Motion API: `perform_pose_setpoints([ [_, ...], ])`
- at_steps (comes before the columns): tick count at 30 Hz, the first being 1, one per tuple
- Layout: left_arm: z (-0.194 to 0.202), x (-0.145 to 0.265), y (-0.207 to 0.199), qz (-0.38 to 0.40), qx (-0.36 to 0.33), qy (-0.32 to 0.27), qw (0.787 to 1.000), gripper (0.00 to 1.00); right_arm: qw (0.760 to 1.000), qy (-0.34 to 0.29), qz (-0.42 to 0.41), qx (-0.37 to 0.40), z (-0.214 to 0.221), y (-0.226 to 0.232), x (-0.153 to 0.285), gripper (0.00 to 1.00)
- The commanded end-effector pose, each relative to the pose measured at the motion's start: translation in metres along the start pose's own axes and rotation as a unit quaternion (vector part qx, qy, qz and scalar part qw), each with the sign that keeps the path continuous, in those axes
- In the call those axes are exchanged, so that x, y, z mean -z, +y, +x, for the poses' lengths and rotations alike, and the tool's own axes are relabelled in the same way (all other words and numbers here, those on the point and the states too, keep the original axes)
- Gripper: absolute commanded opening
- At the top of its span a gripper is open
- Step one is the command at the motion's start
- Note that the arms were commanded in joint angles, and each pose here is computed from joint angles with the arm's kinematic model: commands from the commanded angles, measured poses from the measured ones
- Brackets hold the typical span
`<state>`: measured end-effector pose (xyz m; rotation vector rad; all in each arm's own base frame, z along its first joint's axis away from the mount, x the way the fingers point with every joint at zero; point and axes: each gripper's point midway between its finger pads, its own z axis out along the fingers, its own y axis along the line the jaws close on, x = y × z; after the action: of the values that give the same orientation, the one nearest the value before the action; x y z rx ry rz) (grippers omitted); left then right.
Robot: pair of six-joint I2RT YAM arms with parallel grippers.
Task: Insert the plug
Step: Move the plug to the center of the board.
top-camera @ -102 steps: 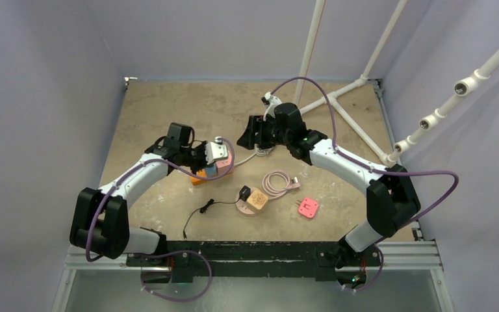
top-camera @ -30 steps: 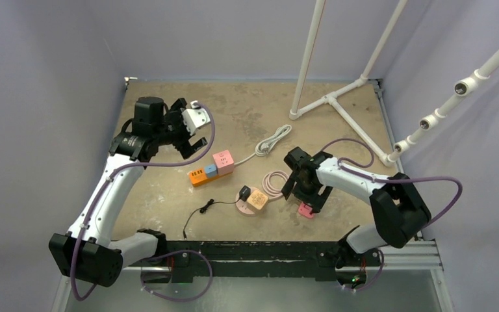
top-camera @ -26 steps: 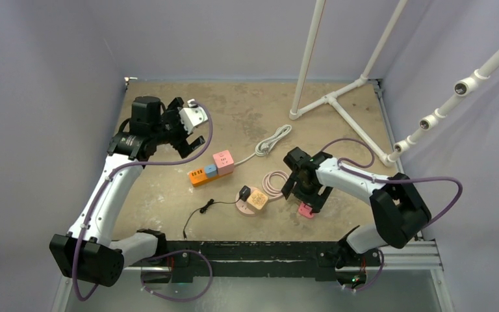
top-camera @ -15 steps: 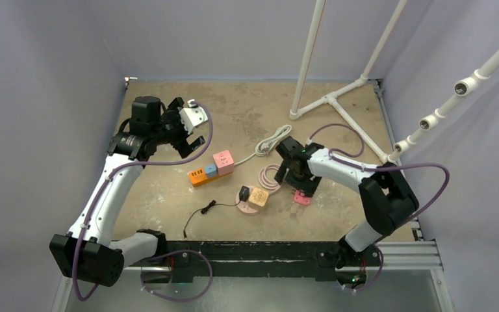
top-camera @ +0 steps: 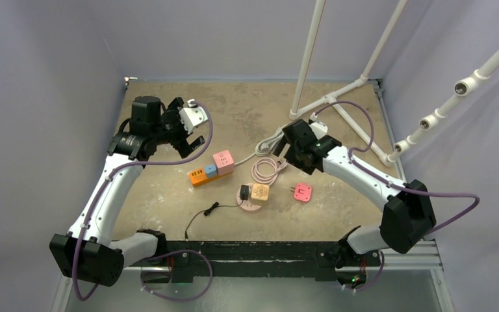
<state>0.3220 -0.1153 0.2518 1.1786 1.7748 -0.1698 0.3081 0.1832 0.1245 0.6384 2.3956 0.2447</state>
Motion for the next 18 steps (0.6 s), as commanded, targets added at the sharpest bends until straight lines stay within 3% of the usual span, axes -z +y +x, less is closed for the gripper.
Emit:
perform_pose_setpoints([
  [1, -0.01, 0.006, 0.007, -0.011, -0.005, -0.016, 1.0, 0.99, 0.989, 0.062, 0.131, -0.026, 0.036, -0.063, 0.008, 0.98],
  [8, -0.008, 0.01, 0.003, -0.013, -0.003, -0.017, 1.0, 0.99, 0.969, 0.138, 0.201, -0.028, 0.088, -0.109, -0.001, 0.99],
  [13, -0.006, 0.011, 0.003, -0.016, -0.014, -0.014, 1.0, 0.99, 0.971, 0.138, 0.186, -0.054, 0.097, -0.112, -0.005, 0.99],
  [18, -0.011, 0.01, 0.004, -0.011, -0.006, -0.021, 1.0, 0.99, 0.977, 0.101, 0.173, -0.068, 0.074, -0.095, -0.012, 0.99],
])
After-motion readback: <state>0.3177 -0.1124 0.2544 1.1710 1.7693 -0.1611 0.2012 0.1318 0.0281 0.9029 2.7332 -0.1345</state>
